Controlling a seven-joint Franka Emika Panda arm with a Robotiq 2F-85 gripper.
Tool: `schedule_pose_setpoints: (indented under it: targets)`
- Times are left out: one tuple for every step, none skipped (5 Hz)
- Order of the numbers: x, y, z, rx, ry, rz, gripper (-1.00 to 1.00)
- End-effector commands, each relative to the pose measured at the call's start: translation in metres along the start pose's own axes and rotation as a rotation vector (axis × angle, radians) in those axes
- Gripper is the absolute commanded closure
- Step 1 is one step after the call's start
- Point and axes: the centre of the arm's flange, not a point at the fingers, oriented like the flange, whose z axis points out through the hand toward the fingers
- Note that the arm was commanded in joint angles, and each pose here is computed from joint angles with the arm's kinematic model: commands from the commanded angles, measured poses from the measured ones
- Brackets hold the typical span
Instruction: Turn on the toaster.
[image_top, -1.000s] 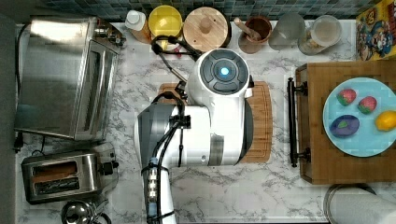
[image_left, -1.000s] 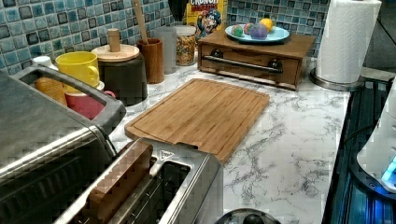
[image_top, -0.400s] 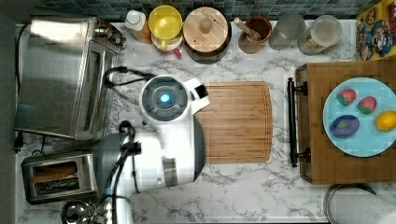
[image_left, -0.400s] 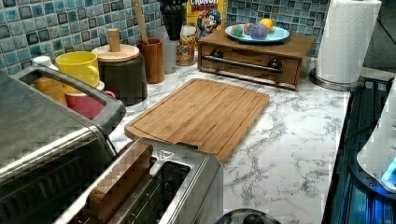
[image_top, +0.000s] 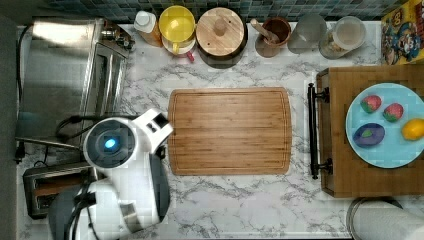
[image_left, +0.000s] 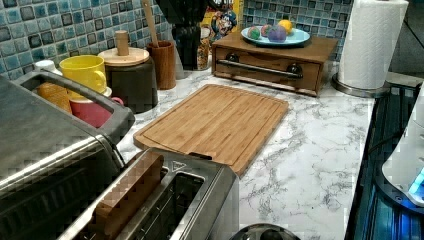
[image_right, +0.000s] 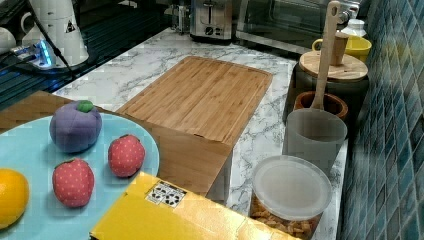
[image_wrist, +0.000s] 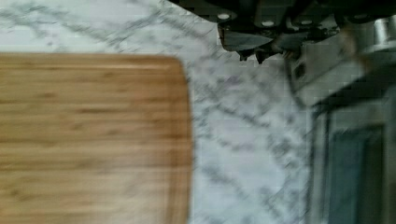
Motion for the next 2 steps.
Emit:
schedule_pose_setpoints:
  targets:
    - [-0.038,-0.015,0.029,-0.019,0.008,-0.139,1.0]
    - [-0.049,-0.023,0.04,-0.001,0.006,-0.175,1.0]
